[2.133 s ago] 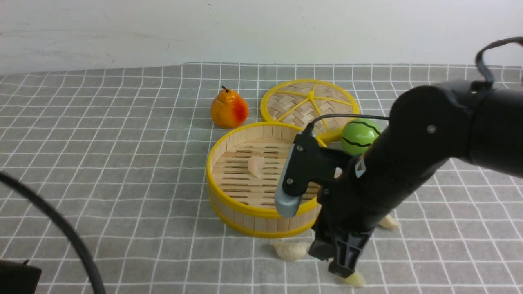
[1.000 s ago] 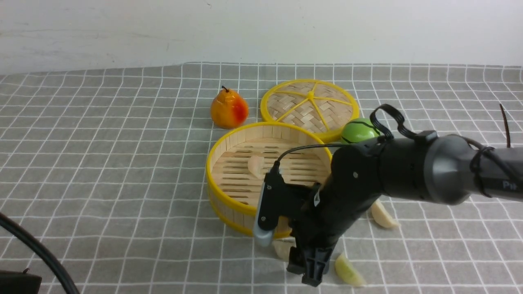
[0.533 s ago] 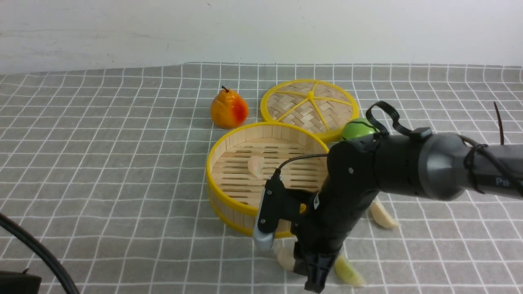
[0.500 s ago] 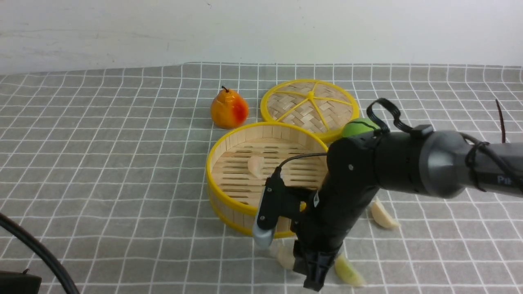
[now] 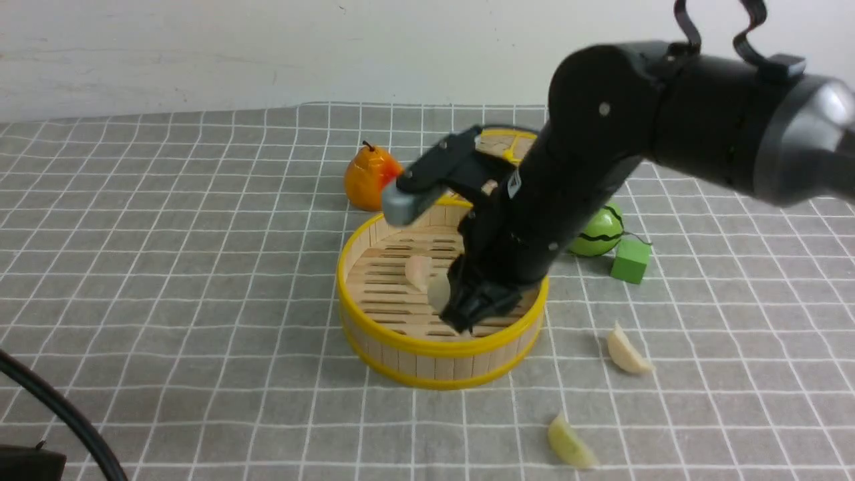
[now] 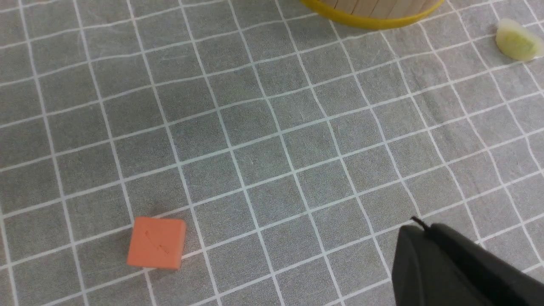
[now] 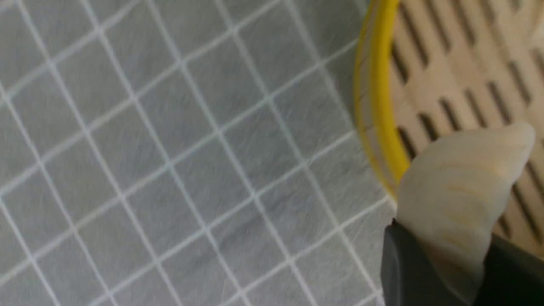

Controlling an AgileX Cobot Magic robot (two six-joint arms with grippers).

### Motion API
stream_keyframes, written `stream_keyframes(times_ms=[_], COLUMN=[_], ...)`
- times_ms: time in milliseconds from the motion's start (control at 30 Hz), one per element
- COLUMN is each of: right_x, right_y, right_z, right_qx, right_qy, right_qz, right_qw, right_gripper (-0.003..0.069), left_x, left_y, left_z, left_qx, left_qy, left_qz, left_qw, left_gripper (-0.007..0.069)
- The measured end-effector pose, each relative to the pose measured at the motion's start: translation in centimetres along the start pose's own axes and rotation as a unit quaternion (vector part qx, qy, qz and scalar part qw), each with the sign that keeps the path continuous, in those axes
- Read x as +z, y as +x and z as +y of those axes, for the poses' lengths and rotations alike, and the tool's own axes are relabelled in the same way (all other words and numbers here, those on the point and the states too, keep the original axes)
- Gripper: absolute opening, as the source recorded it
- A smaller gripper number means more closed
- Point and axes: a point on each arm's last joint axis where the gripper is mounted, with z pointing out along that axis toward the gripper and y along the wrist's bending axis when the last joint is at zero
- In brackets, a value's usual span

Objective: Put the dumplings into the steamer on the table with the grey tablecloth.
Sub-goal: 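Place the dumpling in the bamboo steamer basket with the right gripper, then reach for and grasp a dumpling lying on the table beside the steamer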

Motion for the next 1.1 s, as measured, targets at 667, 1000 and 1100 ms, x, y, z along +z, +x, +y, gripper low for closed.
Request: stream_keyframes(times_ms=[667, 1000, 1100], right_x=[12.1, 9.7, 4.2], right_y=[-1.5, -2.4, -3.8], right_z=[-12.1, -11.6, -10.4], right_qx=[0.193, 0.21, 0.189], right_qy=[0.091, 0.085, 0.081], right_qz=[0.001, 0.016, 0.015], right_qw=[0.977, 0.974, 0.979], right_gripper=[0.0142, 0.0473, 0.058], left_x=[0.0, 0.0, 0.0], left_y=[-0.1, 0.0, 0.2], left_z=[-0.1, -0.1, -0.1], left_qx=[-0.003, -0.005, -0.004], left_qy=[0.007, 0.008, 0.006], left_qz=[-0.007, 0.0, 0.011], left_qw=[1.0, 1.0, 1.0], left_gripper=[0.0002, 0.0002, 0.0003])
